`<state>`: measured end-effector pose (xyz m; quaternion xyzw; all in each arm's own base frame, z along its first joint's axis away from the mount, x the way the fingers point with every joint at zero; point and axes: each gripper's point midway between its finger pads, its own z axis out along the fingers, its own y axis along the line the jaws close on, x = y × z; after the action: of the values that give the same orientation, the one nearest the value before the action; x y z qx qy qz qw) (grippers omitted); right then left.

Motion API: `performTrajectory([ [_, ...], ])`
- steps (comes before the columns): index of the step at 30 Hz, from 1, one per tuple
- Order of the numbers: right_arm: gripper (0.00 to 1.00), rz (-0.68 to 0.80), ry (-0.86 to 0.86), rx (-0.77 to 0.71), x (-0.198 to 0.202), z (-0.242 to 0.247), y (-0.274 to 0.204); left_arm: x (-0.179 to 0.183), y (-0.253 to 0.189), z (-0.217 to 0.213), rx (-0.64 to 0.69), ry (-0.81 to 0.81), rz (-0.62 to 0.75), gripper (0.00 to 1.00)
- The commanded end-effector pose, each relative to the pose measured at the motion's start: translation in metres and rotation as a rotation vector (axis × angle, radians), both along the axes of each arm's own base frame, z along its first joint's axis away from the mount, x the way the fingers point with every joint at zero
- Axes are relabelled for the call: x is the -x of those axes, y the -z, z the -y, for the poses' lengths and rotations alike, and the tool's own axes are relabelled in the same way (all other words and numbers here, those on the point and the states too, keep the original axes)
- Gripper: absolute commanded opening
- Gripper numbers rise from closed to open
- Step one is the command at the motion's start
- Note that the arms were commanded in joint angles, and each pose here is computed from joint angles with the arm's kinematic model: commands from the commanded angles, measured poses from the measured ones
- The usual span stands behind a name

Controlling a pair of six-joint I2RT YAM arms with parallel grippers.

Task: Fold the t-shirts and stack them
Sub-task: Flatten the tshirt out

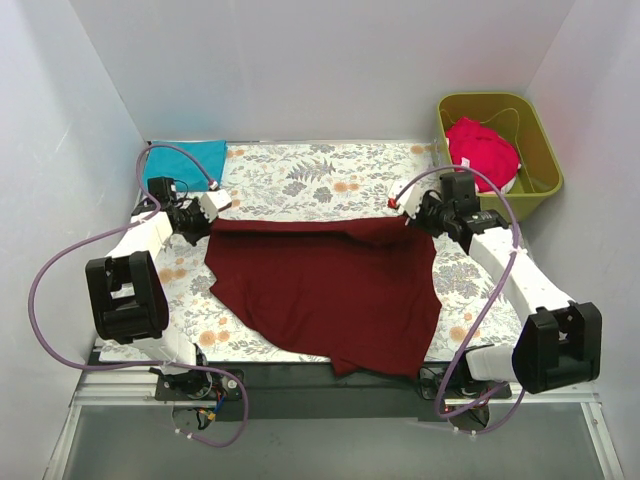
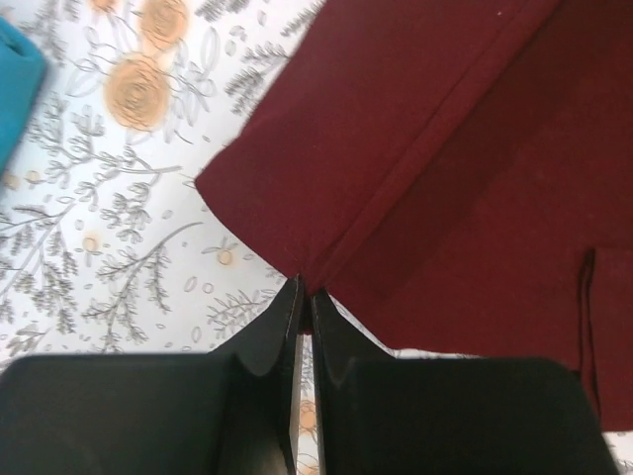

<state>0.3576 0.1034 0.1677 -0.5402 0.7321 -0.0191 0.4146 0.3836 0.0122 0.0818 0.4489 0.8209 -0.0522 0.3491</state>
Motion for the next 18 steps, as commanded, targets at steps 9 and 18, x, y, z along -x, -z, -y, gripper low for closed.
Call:
performTrajectory([
  [9,0.01,-0.137,-0.076,-0.024,0.062,-0.017,0.037,0.007,0.000,-0.007,-0.059,0.044,0.011,0.01],
  [18,0.01,-0.204,-0.124,-0.004,0.087,-0.028,0.055,0.007,0.003,-0.010,-0.066,0.040,0.002,0.01],
])
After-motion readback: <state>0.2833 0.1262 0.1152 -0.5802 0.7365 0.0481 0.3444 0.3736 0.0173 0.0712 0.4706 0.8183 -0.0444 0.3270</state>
